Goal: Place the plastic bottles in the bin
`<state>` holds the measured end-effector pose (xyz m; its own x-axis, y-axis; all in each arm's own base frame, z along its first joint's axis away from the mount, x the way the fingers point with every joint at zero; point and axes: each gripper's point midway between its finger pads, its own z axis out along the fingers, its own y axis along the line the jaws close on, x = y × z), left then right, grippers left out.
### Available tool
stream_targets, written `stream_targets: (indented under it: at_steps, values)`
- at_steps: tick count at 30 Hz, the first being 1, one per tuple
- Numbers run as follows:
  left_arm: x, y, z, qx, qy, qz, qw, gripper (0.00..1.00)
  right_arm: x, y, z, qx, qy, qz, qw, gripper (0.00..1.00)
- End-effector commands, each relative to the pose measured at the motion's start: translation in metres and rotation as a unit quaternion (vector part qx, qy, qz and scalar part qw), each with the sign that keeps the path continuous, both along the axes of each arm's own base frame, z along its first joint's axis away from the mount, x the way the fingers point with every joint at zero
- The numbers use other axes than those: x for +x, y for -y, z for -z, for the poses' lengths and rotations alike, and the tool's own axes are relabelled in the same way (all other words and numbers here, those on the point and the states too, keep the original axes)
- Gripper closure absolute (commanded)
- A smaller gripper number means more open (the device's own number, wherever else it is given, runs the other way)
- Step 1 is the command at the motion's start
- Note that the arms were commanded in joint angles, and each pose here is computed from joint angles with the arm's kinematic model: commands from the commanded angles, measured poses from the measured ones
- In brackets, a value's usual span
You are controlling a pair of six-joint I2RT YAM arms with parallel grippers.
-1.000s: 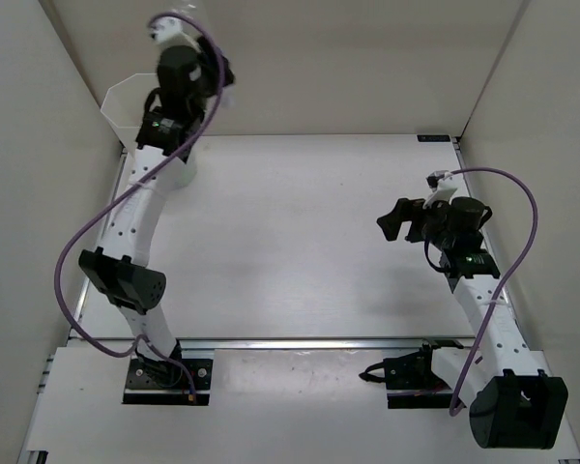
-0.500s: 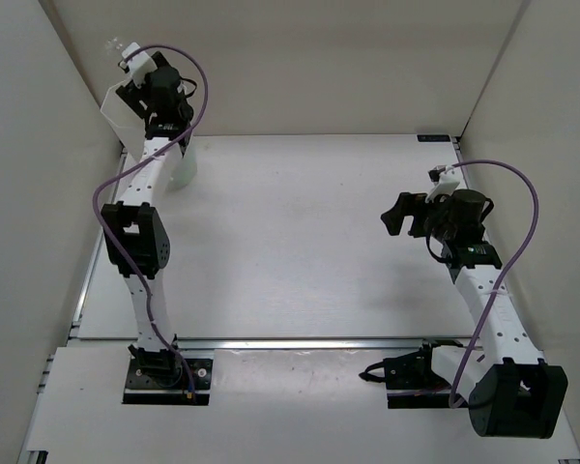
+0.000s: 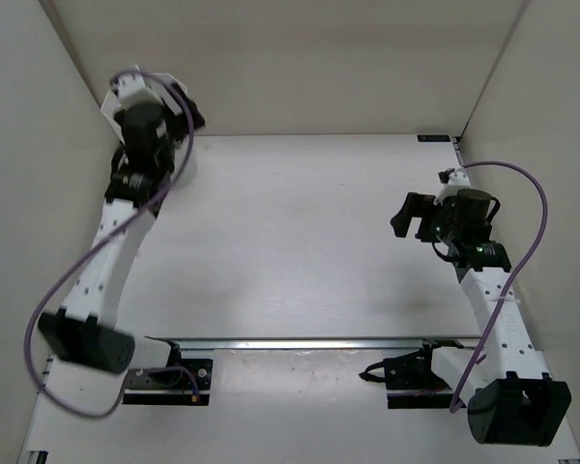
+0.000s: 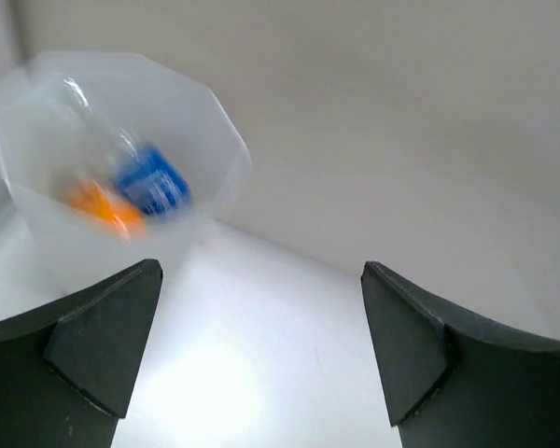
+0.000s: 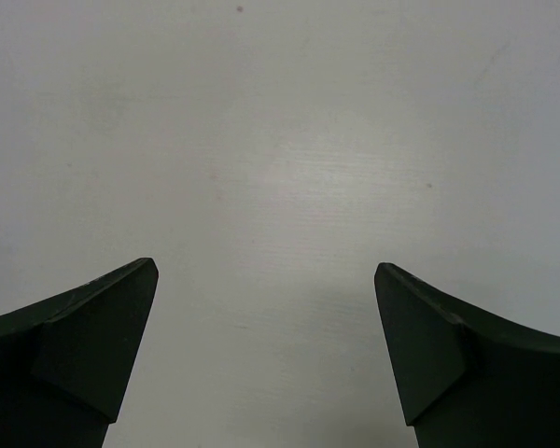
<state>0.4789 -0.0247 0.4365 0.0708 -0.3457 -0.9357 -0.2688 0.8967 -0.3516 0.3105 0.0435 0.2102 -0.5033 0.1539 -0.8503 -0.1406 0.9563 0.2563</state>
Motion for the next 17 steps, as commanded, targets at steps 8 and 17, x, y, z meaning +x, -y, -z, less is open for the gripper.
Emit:
stream_targets:
  at_steps: [8,17]
  values:
    - [-0.25,0.101,0.316,-0.106,-0.401,0.229,0.88,0.01,-0.047,0.028,0.057,-0.036,-0.152,0.074,0.985,0.01]
    - [-0.28,0.025,0.285,-0.128,-0.342,0.11,0.924,0.01,-0.052,0.014,0.05,-0.041,-0.123,0.067,0.989,0.01]
